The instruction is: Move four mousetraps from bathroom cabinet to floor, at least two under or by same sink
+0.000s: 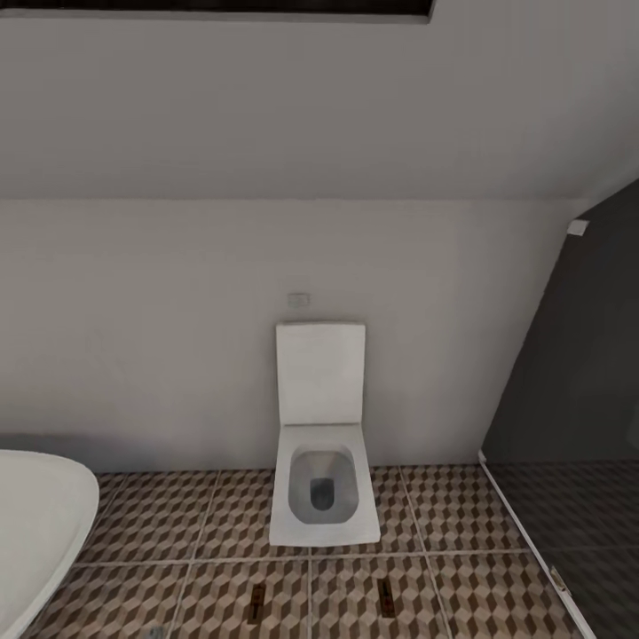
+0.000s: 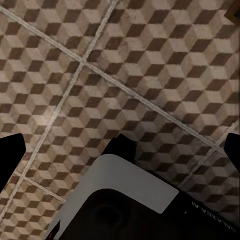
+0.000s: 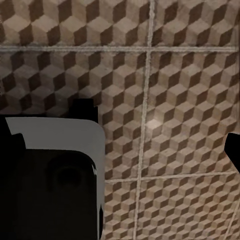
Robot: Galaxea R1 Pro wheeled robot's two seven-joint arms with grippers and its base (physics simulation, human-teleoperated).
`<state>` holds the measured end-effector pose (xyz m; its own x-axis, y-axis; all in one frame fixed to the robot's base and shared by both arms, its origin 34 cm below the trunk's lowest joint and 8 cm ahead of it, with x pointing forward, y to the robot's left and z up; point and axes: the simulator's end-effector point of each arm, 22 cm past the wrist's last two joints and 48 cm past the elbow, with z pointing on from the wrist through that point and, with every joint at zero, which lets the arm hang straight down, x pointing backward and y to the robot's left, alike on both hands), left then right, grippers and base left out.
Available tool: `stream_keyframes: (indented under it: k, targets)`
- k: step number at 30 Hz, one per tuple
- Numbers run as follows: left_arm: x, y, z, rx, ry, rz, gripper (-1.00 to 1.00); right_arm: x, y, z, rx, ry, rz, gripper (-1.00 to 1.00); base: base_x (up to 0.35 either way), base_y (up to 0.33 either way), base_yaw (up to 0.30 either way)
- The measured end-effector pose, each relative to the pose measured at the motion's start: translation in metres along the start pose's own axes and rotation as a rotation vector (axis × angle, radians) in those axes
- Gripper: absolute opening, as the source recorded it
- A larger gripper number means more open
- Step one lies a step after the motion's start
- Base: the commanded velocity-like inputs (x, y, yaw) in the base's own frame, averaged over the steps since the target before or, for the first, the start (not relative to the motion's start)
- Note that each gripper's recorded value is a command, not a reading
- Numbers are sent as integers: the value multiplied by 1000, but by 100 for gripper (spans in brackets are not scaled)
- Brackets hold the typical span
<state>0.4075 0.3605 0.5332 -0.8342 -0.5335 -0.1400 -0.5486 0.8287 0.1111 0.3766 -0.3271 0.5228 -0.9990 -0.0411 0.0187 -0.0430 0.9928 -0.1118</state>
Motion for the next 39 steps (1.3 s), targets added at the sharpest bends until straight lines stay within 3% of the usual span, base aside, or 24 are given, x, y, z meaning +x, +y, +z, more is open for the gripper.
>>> stream_keyframes:
  k: [11, 39]
  targets:
    - [-8, -4, -20, 14, -41, -7, 100, -8, -5, -19, 8, -47, -3, 100, 0, 0, 0]
    - [-5, -6, -57, 27, -79, -8, 100, -8, -10, -59, 11, -63, -2, 100, 0, 0, 0]
